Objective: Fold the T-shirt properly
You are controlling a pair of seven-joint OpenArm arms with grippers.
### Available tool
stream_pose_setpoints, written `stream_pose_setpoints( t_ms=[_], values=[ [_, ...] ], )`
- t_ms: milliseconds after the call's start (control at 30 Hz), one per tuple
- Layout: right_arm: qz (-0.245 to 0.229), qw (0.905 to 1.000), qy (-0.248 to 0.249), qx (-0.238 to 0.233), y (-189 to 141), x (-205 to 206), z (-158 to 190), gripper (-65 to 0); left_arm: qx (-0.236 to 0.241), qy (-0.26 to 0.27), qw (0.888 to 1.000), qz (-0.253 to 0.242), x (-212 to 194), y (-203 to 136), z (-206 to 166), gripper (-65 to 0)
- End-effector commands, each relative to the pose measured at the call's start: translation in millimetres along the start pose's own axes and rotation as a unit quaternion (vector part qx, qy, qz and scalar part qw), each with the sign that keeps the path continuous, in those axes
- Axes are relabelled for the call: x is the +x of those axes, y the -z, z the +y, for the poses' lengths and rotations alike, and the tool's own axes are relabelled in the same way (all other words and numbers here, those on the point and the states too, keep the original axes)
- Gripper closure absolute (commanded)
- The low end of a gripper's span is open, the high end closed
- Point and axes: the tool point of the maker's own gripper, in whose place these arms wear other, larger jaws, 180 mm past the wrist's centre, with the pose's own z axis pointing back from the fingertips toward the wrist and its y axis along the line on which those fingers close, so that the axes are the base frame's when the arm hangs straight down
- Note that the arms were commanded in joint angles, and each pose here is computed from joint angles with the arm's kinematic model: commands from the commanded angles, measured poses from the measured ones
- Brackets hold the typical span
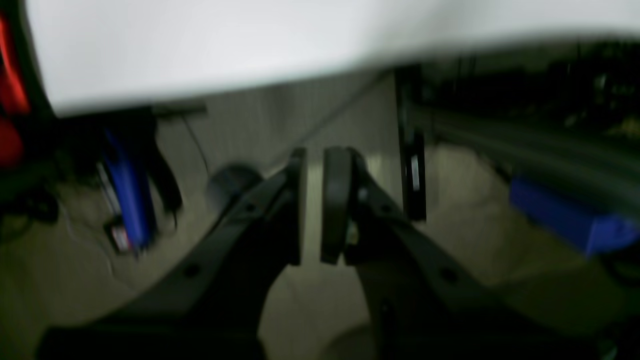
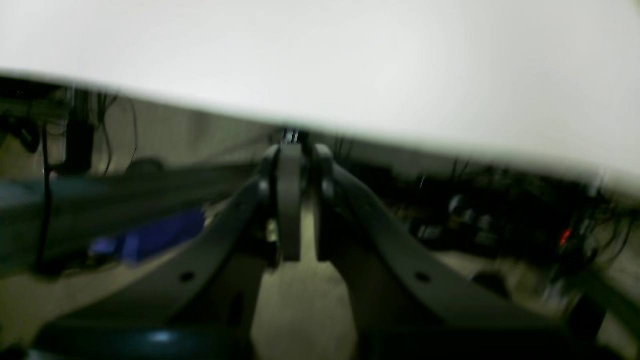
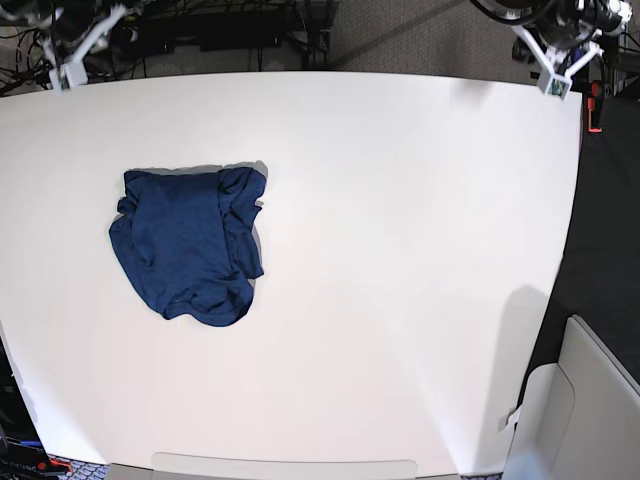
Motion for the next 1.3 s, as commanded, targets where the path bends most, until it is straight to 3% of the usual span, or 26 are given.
stream_pose_setpoints(
  t_ms=[0,167,367,633,833,1167,1267],
  values=[
    [0.003,1.0000,-0.002,0.003,-7,-4,2,-2.8,0.002,0.009,1.000,0.008,-7,-6,1,-1.9],
    [0.091,0.9948,0.028,-0.038,-8,-66,-6,-2.8,-0.016,0.004,0.998,0.062,-47,-10,-10,0.0],
    [0.231,0.9639,0.031,-0.128,10,-145,-31,-2.8,-0.052,-0.010,0.996,0.072,-51,16,-23,0.0],
    [0.329,0.9335,0.062,-0.128,64,-197,-36,-2.8,-0.098,-0.075,0.984,0.125,-88,80,-35,0.0],
    [0.343,0.9328,0.072,-0.085,121,-211,-26,-2.8,-0.119,-0.082,0.982,0.120,-89,132,-51,0.0],
    [0.277,0.9592,0.043,0.035,201,-203,25,-2.9,-0.155,-0.152,0.965,0.146,-106,182,-73,0.0],
    [0.250,0.9672,0.039,0.025,223,-194,29,-2.9,-0.157,-0.171,0.963,0.137,-106,190,-75,0.0]
  ],
)
